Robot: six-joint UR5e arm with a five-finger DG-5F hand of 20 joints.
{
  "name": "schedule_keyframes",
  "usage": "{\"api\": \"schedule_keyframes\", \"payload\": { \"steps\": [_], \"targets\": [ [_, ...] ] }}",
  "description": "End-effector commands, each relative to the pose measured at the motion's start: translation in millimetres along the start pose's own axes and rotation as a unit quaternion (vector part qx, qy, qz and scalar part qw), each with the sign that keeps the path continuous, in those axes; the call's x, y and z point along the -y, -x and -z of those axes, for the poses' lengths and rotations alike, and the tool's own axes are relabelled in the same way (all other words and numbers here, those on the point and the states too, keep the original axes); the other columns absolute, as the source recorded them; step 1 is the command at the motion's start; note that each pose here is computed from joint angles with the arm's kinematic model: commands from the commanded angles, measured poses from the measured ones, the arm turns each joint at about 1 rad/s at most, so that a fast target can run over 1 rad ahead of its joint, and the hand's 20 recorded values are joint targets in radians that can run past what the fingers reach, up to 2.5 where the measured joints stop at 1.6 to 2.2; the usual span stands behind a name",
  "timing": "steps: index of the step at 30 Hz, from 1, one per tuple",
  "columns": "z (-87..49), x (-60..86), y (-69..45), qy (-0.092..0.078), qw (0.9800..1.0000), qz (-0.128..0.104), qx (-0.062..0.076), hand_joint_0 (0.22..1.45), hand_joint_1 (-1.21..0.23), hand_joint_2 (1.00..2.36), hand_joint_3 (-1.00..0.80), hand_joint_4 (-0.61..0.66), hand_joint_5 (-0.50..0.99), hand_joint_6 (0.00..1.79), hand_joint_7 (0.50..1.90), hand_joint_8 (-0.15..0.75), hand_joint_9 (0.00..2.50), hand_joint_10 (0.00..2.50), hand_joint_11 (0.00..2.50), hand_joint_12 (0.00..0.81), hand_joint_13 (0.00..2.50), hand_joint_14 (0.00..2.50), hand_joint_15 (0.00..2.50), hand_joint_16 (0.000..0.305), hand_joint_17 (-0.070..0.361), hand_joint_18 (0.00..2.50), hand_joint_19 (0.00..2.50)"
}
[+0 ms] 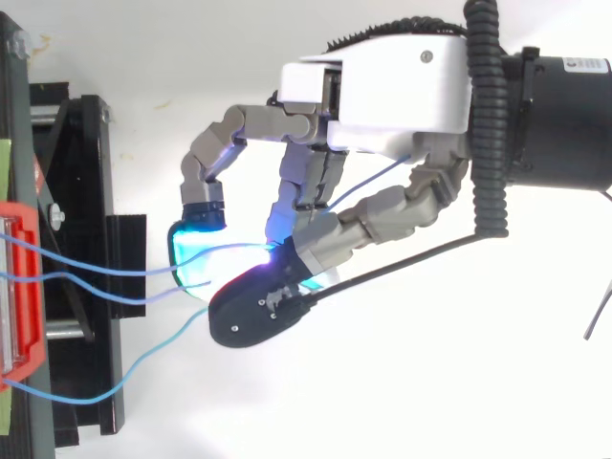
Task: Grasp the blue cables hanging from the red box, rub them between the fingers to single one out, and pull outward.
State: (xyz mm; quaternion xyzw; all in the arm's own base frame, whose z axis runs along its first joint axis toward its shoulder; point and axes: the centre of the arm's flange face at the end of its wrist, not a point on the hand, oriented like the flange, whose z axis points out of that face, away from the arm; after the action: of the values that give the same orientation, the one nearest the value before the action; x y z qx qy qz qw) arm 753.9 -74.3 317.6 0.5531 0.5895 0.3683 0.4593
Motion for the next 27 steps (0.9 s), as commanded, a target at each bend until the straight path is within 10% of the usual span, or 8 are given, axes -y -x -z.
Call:
{"api": "schedule_keyframes", "payload": {
  "steps": [1, 27],
  "targets": [
    [0.1, -0.3, 0.1, 0.000, 1.0000, 0.000, 0.000, 0.74, -0.91, 1.01, -0.34, -0.12, -0.17, 0.91, 0.98, 0.237, 1.32, 0.02, 1.41, 0.335, 1.27, 0.03, 0.97, 0.051, 0.114, 0.92, 0.65],
    [3.8, -8.6, 3.8, -0.006, 1.0000, 0.007, 0.001, 0.49, -0.63, 1.00, -0.50, 0.06, -0.16, 0.88, 0.89, 0.269, 1.37, 0.01, 1.39, 0.372, 1.29, 0.03, 0.98, 0.059, 0.133, 0.93, 0.69]
  ]
}}
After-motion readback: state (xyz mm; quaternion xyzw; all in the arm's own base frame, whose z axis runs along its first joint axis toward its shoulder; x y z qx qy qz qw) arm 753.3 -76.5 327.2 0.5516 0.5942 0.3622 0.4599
